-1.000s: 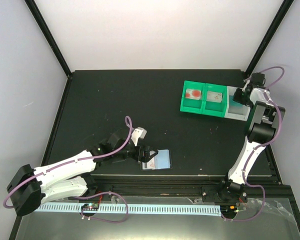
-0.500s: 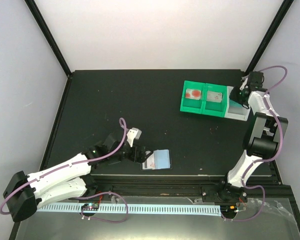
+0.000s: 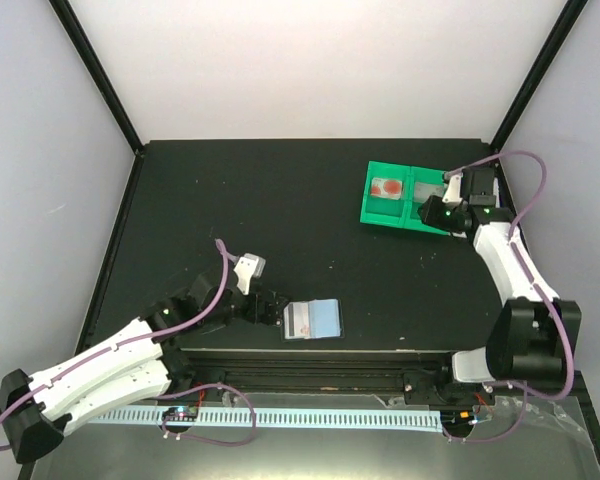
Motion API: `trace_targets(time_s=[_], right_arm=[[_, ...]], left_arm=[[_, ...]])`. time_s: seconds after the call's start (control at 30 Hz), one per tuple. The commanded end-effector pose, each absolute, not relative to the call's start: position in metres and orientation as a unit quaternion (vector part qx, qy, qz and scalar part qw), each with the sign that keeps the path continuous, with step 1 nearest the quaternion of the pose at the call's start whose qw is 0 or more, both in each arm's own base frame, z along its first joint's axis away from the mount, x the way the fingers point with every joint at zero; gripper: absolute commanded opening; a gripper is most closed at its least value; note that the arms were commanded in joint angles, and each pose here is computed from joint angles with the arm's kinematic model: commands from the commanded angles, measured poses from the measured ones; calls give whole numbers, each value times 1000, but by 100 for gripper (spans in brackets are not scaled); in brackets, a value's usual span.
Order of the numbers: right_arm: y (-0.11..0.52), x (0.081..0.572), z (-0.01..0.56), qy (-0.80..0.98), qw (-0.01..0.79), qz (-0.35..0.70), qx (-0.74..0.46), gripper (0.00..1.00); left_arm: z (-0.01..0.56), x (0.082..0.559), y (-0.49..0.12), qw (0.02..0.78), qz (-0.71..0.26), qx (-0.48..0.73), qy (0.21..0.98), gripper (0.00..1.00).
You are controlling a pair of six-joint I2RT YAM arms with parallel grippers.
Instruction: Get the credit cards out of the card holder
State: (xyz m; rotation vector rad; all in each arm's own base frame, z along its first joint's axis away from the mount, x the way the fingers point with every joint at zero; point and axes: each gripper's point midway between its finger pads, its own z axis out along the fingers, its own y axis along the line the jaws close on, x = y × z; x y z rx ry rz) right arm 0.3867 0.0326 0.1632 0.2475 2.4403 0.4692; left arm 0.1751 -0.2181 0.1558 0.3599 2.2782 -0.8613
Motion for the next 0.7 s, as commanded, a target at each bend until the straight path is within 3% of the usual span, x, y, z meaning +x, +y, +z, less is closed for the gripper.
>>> trace_targets(time_s=[0.0, 0.33, 0.67], right_arm=[[67, 359, 183, 917, 331, 216, 55, 27], [134, 282, 215, 883, 362, 297, -39, 31], [166, 232, 191, 868, 335, 366, -39, 32]], left_arm=[[173, 184, -203, 359, -298, 121, 876, 99], [195, 174, -204, 373, -351, 108, 852, 99], [152, 171, -210, 344, -371, 87, 858, 97]])
